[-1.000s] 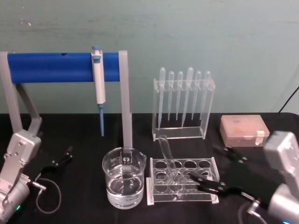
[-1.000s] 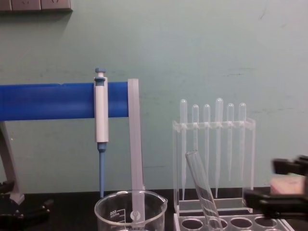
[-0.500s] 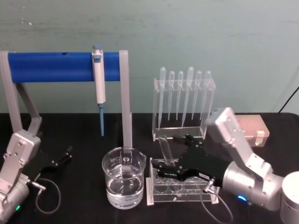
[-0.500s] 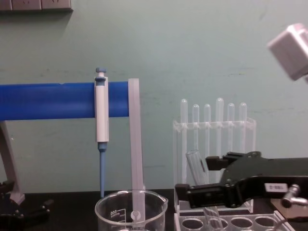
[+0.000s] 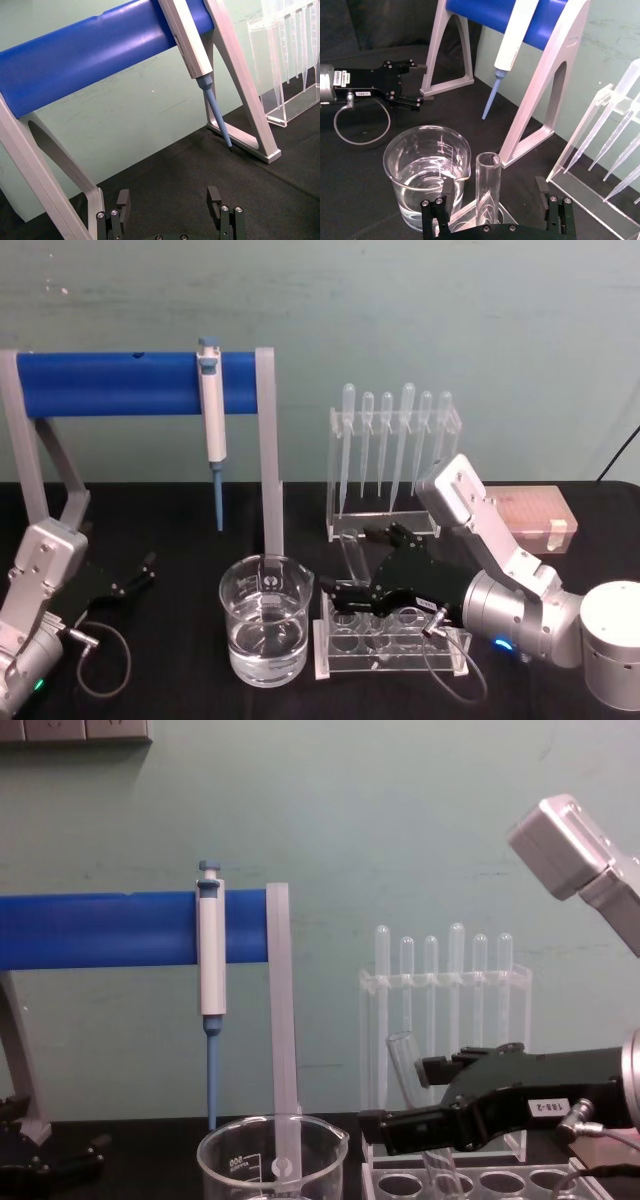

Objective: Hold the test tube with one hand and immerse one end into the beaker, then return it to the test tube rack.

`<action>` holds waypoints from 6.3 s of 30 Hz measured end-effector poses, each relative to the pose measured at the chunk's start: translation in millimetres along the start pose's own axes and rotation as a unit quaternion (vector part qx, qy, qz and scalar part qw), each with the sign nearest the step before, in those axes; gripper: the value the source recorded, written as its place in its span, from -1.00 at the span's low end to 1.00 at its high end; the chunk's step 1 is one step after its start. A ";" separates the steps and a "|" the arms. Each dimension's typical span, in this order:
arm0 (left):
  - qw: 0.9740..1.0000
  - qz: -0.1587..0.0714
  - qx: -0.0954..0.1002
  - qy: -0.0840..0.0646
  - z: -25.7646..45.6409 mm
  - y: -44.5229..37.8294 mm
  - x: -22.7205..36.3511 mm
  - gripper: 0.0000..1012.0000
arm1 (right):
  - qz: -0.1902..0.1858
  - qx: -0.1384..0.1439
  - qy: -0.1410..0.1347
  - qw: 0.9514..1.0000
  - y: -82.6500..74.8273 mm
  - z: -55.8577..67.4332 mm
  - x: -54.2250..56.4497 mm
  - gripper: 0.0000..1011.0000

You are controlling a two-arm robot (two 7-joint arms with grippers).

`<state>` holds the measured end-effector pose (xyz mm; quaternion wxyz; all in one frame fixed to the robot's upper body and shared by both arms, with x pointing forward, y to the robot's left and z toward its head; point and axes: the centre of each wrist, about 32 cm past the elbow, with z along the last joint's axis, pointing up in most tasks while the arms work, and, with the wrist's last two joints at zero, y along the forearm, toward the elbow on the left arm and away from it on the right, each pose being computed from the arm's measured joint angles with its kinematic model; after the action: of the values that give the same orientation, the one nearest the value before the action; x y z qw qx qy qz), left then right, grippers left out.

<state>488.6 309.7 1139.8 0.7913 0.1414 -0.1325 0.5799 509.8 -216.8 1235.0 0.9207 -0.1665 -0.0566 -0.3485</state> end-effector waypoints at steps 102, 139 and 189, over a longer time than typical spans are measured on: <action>1.000 0.000 0.000 0.000 0.0 0.0 0.0 0.98 | -0.039 0.138 0.072 0.987 -56.7 36.5 0.2 -0.55; 1.000 0.000 0.000 0.000 0.0 0.0 0.0 0.98 | 0.025 0.154 0.035 0.987 -1.2 79.4 -12.3 -0.55; 1.000 0.000 0.000 0.000 0.0 0.0 0.0 0.98 | 0.043 0.123 0.054 0.990 66.2 2.9 -39.4 -0.55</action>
<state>488.6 309.7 1139.8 0.7913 0.1414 -0.1324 0.5799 524.0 -144.8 1211.4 0.9500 -0.0356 -0.0417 -0.3073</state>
